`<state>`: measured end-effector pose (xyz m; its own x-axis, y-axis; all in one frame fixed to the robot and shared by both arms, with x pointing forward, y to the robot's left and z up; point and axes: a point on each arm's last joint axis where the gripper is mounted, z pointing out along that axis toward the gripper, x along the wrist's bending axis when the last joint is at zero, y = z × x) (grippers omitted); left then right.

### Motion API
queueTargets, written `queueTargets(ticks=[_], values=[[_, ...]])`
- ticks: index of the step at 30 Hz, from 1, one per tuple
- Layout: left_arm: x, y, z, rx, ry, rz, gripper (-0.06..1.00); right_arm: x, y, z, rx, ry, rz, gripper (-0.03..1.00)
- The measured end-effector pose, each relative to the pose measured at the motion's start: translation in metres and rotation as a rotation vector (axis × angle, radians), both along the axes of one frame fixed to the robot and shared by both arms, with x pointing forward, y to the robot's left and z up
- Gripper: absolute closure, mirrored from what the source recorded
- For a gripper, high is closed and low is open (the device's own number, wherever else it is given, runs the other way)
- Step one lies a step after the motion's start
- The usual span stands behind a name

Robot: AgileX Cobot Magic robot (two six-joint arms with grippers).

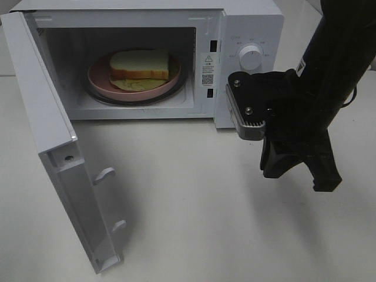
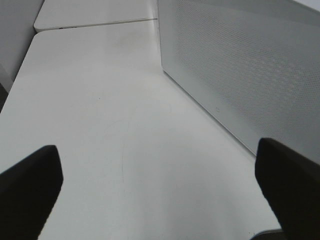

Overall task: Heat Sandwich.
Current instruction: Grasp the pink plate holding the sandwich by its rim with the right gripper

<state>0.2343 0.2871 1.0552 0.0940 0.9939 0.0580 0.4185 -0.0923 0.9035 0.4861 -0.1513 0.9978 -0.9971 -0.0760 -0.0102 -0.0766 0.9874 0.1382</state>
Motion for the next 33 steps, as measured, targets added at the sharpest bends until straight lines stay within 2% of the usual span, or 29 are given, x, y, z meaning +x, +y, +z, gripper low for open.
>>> queueTargets(ticks=[7,11,12,15,16,17,19,20,21,22,24,33], values=[[0.000,0.000,0.000,0.000,0.000,0.000,-0.05,0.001,0.000,0.000,0.000,-0.031,0.107,0.86],[0.000,0.000,0.000,0.000,0.000,0.000,-0.05,0.003,0.001,0.000,0.007,-0.053,0.116,0.79],[0.000,0.000,0.000,0.000,0.000,0.000,-0.05,0.004,0.001,0.000,0.009,-0.057,0.115,0.75],[0.000,0.000,0.000,0.000,0.000,0.000,-0.05,0.006,0.002,0.000,0.018,-0.079,0.108,0.55],[0.000,0.000,0.000,0.000,0.000,0.000,-0.05,0.006,0.002,0.000,0.018,-0.079,0.108,0.55],[0.000,0.000,0.000,0.000,0.000,0.000,-0.05,0.006,0.002,0.001,0.021,-0.087,0.104,0.44],[0.000,0.000,0.000,0.000,0.000,0.000,-0.05,0.007,0.002,0.001,0.023,-0.091,0.102,0.32],[0.000,0.000,0.000,0.000,0.000,0.000,-0.05,0.007,0.002,0.001,0.023,-0.091,0.102,0.32],[0.000,0.000,0.000,0.000,0.000,0.000,-0.05,0.007,0.002,0.001,0.024,-0.092,0.096,0.27],[0.000,0.000,0.000,0.000,0.000,0.000,-0.05,0.007,0.003,0.001,0.026,-0.090,0.067,0.17],[0.000,0.000,0.000,0.000,0.000,0.000,-0.05,0.008,0.003,0.001,0.029,-0.091,0.035,0.12],[0.000,0.000,0.000,0.000,0.000,0.000,-0.05,0.011,0.000,0.001,-0.007,-0.131,0.023,0.09]])
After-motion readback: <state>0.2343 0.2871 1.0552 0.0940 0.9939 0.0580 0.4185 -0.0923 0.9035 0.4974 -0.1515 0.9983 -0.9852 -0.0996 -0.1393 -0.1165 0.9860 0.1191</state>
